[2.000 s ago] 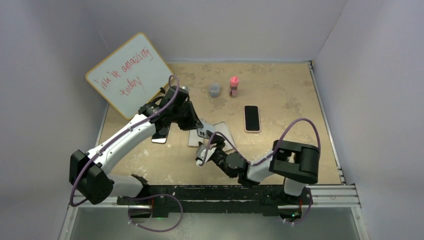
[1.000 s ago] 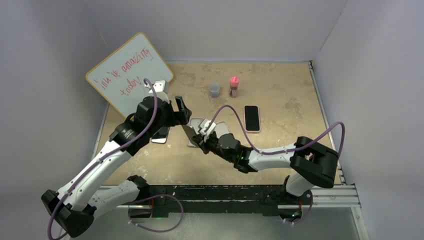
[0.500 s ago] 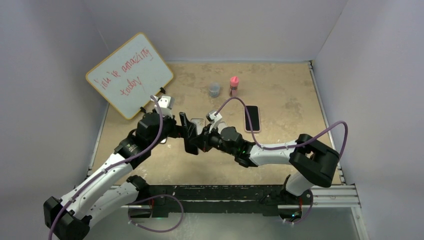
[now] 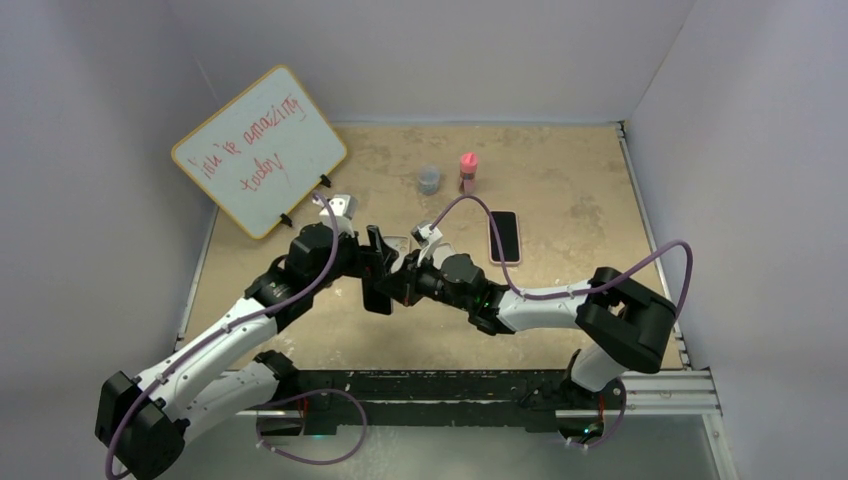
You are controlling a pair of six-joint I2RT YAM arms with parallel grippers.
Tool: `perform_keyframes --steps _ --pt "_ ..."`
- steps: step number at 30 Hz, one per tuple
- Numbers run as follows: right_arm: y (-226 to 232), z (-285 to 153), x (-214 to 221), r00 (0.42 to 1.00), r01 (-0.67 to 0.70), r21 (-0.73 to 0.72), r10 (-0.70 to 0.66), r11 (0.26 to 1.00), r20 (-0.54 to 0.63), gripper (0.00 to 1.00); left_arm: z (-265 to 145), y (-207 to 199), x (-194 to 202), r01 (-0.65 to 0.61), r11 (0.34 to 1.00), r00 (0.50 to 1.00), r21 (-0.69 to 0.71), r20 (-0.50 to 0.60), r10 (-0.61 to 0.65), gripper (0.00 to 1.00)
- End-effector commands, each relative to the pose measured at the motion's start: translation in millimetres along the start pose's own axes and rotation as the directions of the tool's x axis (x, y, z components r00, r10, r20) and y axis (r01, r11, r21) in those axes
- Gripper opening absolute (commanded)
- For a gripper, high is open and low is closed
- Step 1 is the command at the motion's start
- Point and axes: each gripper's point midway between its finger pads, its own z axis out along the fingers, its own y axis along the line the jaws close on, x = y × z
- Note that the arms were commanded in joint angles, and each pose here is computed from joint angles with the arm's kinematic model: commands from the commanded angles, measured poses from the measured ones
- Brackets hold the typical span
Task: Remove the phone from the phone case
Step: Place the phone at the center of the board.
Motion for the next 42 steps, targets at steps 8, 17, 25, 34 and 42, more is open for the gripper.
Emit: perform_keyframes --steps 8,17,25,34,42 --pt "28.0 7.2 -31.5 0.996 -0.015 -0.098 0.024 0.995 0.091 0.0 7.5 -6.6 4.4 0.065 0.998 0.998 0.019 -0.024 -0.065 0.71" --pt "11.0 -0.2 -32.4 0.995 -0.049 -0.086 0.056 0.995 0.079 0.42 7.8 12.2 -17.4 -0.087 0.988 0.995 -0.124 -0.053 0.081 0.29" --pt "-22.5 -29.1 -40.1 0.995 0.03 0.05 -0.035 0.998 0.095 0.73 6.5 65.9 -35.5 -0.336 0.864 0.937 -0.374 -0.228 0.266 0.26" --pt "-57.4 -72.2 -57.9 0.965 0.188 0.268 -0.228 0.945 0.127 0.79 44.5 101.5 -16.6 -0.37 0.858 0.898 -0.356 -0.372 0.233 0.32" --pt "-75.0 -90.9 -60.4 0.942 0.228 0.349 -0.297 0.909 0.159 0.8 98.1 103.5 -7.3 -0.303 0.913 0.894 -0.274 -0.413 0.172 0.37"
